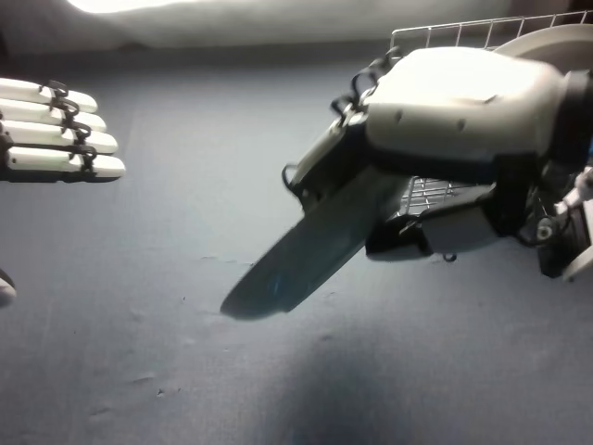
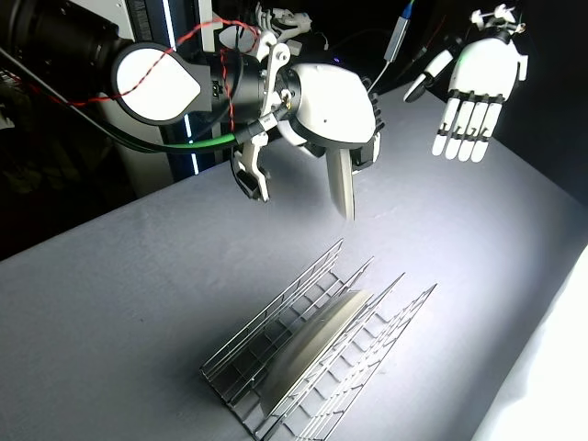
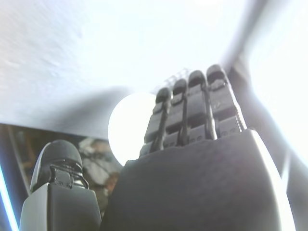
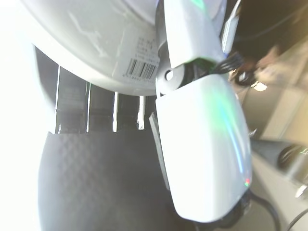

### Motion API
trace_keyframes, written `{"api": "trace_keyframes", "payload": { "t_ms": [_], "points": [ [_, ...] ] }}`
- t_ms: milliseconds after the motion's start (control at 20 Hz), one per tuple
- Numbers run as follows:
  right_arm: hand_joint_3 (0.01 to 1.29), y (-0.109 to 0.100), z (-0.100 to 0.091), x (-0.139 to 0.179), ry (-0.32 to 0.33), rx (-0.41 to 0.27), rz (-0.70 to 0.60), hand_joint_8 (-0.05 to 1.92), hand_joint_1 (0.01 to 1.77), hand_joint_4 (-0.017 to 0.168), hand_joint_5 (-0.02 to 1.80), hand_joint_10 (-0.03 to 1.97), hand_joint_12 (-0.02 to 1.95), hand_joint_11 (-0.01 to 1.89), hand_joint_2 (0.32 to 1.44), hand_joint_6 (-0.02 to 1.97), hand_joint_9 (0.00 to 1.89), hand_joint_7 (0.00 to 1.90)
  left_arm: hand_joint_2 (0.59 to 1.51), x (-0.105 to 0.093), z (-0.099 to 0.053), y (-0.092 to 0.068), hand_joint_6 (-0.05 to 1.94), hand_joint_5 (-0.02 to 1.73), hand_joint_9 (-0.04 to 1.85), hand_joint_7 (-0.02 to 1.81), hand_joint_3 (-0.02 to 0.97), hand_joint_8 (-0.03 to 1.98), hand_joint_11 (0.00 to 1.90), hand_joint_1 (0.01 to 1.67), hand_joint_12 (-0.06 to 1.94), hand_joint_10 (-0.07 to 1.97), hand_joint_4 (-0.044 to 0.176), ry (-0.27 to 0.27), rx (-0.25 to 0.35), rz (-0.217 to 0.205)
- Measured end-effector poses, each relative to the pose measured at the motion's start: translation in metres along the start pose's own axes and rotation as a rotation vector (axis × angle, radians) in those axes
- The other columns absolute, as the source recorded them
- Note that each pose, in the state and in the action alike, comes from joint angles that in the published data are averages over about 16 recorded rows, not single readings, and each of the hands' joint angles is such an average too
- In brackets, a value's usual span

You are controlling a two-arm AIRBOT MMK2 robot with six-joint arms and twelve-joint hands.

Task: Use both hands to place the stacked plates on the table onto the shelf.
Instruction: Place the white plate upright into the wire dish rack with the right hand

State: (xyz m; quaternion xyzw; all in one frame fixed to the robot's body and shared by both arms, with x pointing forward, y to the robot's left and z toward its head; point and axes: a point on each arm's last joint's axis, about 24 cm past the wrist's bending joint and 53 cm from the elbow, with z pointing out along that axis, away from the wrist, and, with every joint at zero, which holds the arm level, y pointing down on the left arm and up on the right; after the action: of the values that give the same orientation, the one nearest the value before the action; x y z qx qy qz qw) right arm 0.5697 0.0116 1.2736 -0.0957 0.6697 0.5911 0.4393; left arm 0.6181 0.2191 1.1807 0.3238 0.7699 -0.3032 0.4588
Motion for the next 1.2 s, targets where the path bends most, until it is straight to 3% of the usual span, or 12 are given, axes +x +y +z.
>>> {"api": "trace_keyframes", "payload": {
  "t_ms": [650,1200],
  "points": [
    [0.01,-0.016,-0.026,-0.071,-0.24,0.055,0.391,1.02,1.37,-0.005,0.83,1.19,1.41,0.93,1.01,1.12,0.96,0.92,1.061,-0.014,-0.007,0.003,0.01,0.02,0.02,0.02,0.019,0.01,0.01,0.01,0.0,0.01,-0.001,-0.035,0.007,-0.021],
    [0.01,-0.043,-0.054,-0.11,-0.356,0.104,0.448,1.04,1.37,-0.008,0.83,1.19,1.41,0.92,1.01,1.09,0.95,0.92,1.061,-0.014,-0.003,-0.002,0.01,0.02,0.02,0.02,0.019,0.01,0.01,0.01,0.0,0.01,-0.001,-0.023,0.028,-0.016]
  ]
}}
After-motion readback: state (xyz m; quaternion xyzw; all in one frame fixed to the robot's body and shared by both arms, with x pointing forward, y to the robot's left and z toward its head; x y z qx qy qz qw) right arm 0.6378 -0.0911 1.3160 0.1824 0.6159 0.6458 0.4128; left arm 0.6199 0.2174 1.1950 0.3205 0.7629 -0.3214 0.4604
